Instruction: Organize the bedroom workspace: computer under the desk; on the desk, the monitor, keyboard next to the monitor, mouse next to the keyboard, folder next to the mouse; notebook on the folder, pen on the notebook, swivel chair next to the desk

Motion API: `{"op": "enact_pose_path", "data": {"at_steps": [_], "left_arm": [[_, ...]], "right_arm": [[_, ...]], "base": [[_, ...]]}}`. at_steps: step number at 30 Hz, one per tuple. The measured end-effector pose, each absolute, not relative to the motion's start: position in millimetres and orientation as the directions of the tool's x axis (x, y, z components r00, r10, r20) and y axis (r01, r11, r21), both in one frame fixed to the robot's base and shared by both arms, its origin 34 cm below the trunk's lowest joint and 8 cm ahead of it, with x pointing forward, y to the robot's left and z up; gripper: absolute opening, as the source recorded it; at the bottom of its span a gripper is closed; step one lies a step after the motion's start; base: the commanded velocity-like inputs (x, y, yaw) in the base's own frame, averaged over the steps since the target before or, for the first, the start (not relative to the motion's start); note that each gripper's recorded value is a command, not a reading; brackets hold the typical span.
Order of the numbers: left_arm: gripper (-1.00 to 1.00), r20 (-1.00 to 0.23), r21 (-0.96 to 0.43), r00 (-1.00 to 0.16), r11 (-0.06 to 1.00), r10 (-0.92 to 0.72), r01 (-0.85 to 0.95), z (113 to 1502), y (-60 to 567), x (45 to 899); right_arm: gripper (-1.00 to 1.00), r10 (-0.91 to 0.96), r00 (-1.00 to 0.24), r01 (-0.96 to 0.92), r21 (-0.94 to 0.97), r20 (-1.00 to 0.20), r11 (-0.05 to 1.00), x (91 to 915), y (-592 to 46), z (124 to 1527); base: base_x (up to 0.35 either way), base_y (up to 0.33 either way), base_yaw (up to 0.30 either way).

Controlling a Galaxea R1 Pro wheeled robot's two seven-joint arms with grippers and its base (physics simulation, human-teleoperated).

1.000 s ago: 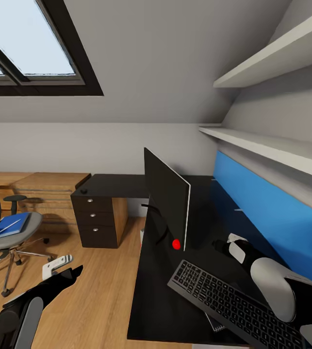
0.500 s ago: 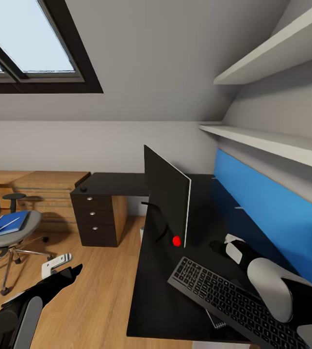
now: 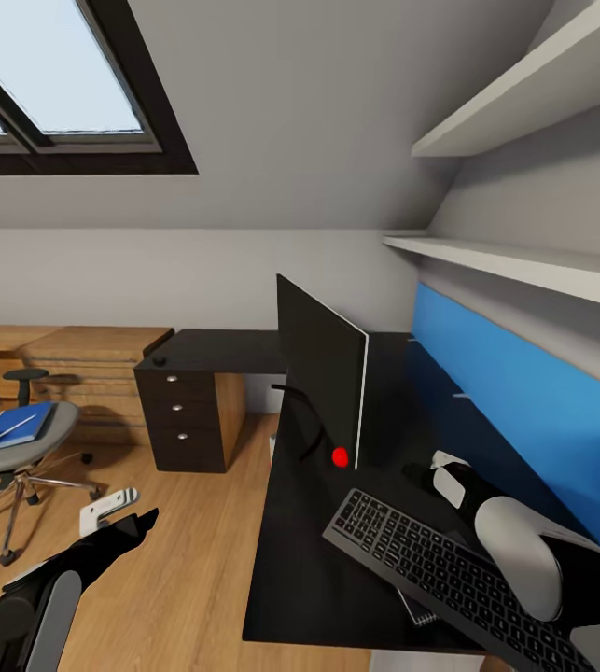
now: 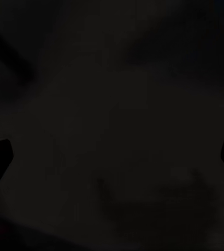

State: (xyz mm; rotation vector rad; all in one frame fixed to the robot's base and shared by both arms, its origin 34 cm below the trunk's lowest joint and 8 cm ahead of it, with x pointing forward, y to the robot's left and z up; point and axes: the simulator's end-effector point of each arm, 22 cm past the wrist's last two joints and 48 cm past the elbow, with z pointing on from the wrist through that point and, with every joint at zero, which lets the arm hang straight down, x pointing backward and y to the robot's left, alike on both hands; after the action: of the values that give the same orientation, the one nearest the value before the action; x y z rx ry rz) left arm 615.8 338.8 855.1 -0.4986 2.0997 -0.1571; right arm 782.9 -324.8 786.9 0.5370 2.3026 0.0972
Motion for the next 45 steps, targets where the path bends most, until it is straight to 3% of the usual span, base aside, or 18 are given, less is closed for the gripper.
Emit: {"op": "enact_pose_path", "data": {"at_steps": [45], "left_arm": [[1.0,-0.779,-0.301,-0.475,0.909,-0.409,-0.288,798.3,338.8,612.4]], "right_arm": [[1.0,0.388,-0.617,0.338,0.215,-0.685,0.916,785.0,-328.8,738.6]], "base": [[0.0,0.0,0.0]]}}
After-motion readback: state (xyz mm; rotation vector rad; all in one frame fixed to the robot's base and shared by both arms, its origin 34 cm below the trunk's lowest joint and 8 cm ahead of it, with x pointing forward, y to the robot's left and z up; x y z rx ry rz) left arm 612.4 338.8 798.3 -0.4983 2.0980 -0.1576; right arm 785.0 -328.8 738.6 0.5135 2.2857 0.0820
